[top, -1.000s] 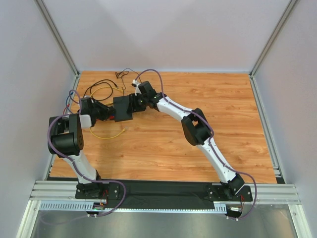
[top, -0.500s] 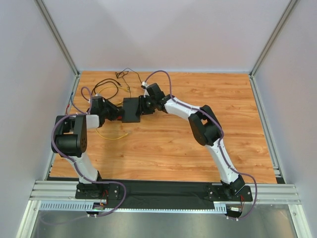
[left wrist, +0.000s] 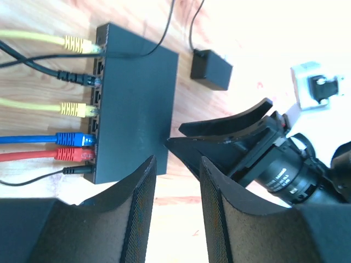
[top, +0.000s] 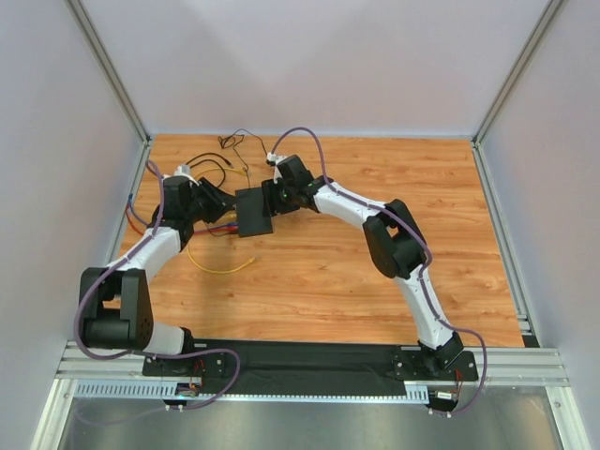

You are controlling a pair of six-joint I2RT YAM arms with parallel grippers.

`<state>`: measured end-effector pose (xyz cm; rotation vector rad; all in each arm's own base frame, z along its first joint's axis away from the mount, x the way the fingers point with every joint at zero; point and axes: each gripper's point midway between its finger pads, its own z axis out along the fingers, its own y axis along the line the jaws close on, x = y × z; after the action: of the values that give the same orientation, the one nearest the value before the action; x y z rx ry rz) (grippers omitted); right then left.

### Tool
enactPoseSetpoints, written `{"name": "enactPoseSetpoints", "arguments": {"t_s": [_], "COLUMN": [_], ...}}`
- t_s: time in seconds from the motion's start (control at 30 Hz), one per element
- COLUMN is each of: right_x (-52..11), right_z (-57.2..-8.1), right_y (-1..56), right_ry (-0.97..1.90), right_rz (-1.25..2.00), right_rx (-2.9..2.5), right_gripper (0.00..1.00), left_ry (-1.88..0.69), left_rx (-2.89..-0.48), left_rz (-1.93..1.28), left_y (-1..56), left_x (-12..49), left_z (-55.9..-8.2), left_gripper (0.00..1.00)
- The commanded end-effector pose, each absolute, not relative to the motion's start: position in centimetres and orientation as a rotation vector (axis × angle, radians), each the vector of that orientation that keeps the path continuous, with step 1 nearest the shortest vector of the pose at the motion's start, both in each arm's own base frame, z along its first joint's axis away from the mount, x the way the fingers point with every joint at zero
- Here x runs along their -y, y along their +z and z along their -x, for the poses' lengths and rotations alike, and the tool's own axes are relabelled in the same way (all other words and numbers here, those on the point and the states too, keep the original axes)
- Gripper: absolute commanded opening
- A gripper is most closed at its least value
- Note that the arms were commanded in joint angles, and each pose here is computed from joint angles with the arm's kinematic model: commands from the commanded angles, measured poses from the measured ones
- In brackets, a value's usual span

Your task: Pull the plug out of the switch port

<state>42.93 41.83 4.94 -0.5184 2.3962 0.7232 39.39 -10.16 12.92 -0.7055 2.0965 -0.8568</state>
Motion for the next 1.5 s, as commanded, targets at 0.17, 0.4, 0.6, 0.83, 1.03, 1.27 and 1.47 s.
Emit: {"name": "enactPoseSetpoints", "arguments": {"t_s": [0.17, 0.4, 0.6, 0.83, 1.03, 1.27, 1.47], "right_x": [-43.8, -46.7, -47.2, -46.5, -45.8, -45.8, -45.7], "right_z": [-43.1, -41.8, -41.8, -41.4, -41.2, -41.2, -41.3], "right_y": [11.4, 10.3, 8.0, 4.8, 4.1, 4.2, 4.1], "right_ry": [0.858, 1.009, 1.029, 0.999, 0.971, 0.960, 0.956], "right_rz": [0.645, 0.722, 0.716, 0.656, 0.607, 0.609, 0.610], "right_rx": [-2.187, -2.209, -2.274, -2.383, -2.427, -2.424, -2.423], "right_gripper": [0.45, 0.24, 0.11, 0.05, 0.04, 0.04, 0.04], "left_ry": [-0.831, -0.870, -0.927, -0.974, -1.005, -0.988, -1.005], "left_rx": [-2.117, -2.125, -2.118, -2.057, -1.939, -1.842, -1.778], "left_rz": [0.753, 0.865, 0.981, 1.127, 1.245, 1.284, 1.322], "left_y": [13.4, 10.9, 8.8, 6.1, 4.5, 4.4, 3.8], "left_x": [9.2, 9.1, 9.4, 9.4, 8.7, 7.7, 7.3], "left_z": [-37.4, -35.9, -35.9, -35.6, -35.1, -35.6, -36.1], "left_gripper": [0.45, 0.40, 0.35, 0.30, 0.29, 0.33, 0.39]}}
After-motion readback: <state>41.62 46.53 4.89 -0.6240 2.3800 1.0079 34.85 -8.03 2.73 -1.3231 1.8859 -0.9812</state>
